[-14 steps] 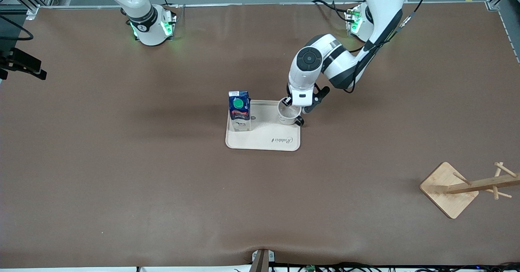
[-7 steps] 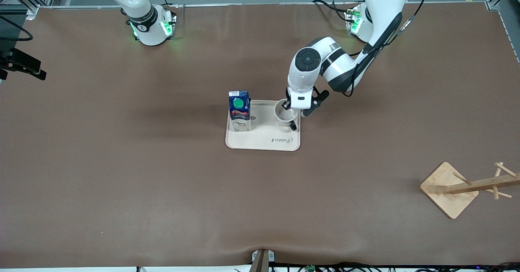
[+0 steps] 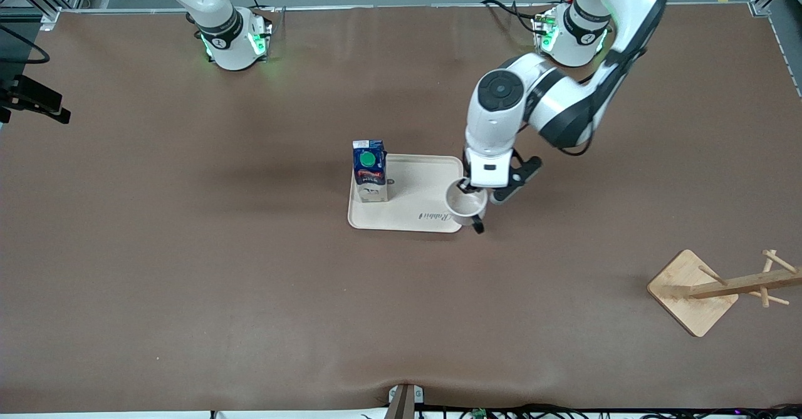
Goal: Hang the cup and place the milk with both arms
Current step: 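Lift the mug and carry it toward the wooden stand with the left gripper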
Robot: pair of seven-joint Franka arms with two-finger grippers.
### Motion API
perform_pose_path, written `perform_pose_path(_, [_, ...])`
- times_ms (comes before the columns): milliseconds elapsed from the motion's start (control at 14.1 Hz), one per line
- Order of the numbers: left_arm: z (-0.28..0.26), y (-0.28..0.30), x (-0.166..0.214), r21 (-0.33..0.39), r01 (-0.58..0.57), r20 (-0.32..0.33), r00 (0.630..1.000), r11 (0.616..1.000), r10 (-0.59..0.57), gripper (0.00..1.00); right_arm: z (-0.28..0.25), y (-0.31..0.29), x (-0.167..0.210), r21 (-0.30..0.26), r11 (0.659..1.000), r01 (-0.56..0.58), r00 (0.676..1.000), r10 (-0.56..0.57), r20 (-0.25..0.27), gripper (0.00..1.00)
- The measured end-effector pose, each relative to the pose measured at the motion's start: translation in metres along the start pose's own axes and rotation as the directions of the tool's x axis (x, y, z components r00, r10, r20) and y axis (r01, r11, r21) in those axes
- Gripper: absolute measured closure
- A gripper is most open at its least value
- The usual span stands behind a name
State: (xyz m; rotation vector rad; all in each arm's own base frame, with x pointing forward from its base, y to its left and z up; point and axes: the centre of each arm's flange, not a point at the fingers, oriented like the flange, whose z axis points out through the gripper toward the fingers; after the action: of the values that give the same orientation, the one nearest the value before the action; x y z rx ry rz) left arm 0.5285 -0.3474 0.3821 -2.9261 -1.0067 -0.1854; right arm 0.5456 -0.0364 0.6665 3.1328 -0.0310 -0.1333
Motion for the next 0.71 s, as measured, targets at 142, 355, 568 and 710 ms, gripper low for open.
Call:
perform_pose_path(142, [-0.046, -0.015, 0.041, -0.021, -0.078, -0.063, 0.995, 0.997, 0.077, 0.93, 0.006, 0.000, 0.002, 0.001, 1.000, 0.000, 1.000, 0.000, 0.017, 0.00])
perform_pose_path(355, [-0.088, -0.055, 0.101, -0.007, -0.192, -0.093, 0.977, 0.981, 0.191, 0.93, 0.019, -0.001, 0.011, 0.000, 1.000, 0.000, 0.999, 0.000, 0.042, 0.00])
perform_pose_path(568, [-0.114, -0.095, 0.150, 0.041, -0.294, -0.053, 0.954, 0.955, 0.295, 0.93, 0.027, -0.004, 0.017, 0.002, 1.000, 0.005, 0.998, -0.005, 0.057, 0.00])
perform_pose_path(710, [-0.130, -0.123, 0.181, 0.068, -0.360, -0.007, 0.932, 0.930, 0.362, 0.93, 0.034, -0.009, 0.022, 0.002, 1.000, 0.014, 0.997, -0.014, 0.070, 0.00])
